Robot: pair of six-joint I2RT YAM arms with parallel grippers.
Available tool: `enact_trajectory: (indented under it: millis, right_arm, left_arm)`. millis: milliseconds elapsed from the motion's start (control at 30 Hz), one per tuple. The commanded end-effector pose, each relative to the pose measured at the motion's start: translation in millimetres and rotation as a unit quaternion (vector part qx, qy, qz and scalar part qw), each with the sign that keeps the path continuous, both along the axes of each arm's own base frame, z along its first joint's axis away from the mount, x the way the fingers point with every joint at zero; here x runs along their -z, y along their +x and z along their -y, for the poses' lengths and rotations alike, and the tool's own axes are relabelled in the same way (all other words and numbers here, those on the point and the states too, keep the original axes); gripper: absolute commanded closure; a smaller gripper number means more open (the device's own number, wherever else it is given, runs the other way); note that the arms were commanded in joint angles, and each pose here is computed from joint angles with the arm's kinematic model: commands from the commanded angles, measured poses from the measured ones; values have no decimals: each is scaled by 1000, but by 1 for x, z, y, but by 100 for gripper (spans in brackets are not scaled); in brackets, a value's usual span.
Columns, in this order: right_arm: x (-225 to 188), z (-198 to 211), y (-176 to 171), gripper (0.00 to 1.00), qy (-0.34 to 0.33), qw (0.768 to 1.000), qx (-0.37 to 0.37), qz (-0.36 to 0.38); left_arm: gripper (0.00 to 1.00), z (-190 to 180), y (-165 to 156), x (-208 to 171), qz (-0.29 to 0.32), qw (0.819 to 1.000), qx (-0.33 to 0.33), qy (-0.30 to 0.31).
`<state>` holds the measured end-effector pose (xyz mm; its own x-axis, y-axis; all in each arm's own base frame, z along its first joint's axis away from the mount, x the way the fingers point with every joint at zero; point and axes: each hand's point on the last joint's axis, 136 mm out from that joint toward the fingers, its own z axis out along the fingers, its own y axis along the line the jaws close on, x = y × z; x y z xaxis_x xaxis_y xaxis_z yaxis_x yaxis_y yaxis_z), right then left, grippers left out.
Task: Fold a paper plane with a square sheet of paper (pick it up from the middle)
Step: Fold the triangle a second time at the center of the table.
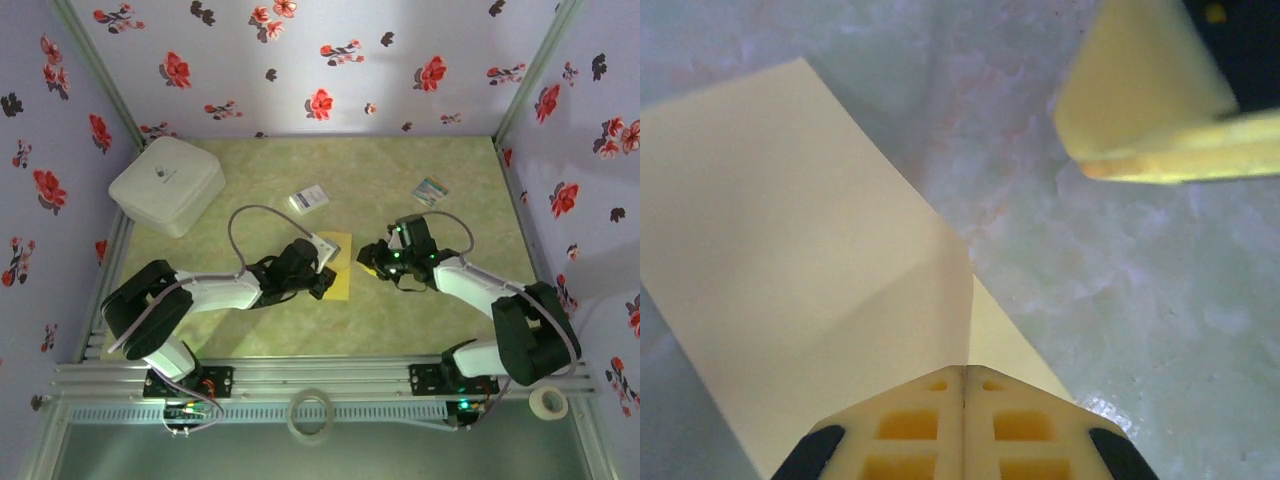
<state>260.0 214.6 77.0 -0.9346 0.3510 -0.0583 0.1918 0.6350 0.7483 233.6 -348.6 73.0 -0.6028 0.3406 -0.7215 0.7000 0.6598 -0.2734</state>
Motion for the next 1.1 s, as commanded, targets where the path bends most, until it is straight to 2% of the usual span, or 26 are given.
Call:
enact_trajectory:
  millis: [0,133,300,467,633,733,933,1067]
  right_arm:
    - [14,-6,-22,79,-3,999,-18,-30]
    - [23,-28,-35,94,-4,998,-49,-39]
    - [34,-47,-37,99,-12,997,-60,-42]
    - [57,-42,-41,100,-51,995,-64,-62]
    - [72,-15,-50,100,-147,982,-90,-76]
    - [72,-3,-54,99,-180,974,-107,-81]
    - [68,5,-49,98,-186,973,-111,-81]
    - [61,2,-42,97,-175,976,-107,-69]
  left_arm:
    - [100,9,-9,-10,-51,997,12,-61]
    - [100,7,-7,-9,-56,997,9,-58]
    - [100,6,-6,-8,-61,996,2,-59]
    - [100,4,-3,-7,-68,996,-7,-60]
    - [100,3,2,-6,-82,994,-27,-72]
    - [100,7,4,-7,-92,991,-36,-88]
    - [100,15,9,-6,-112,983,-60,-133]
    - [100,17,10,-1,-129,979,-73,-141]
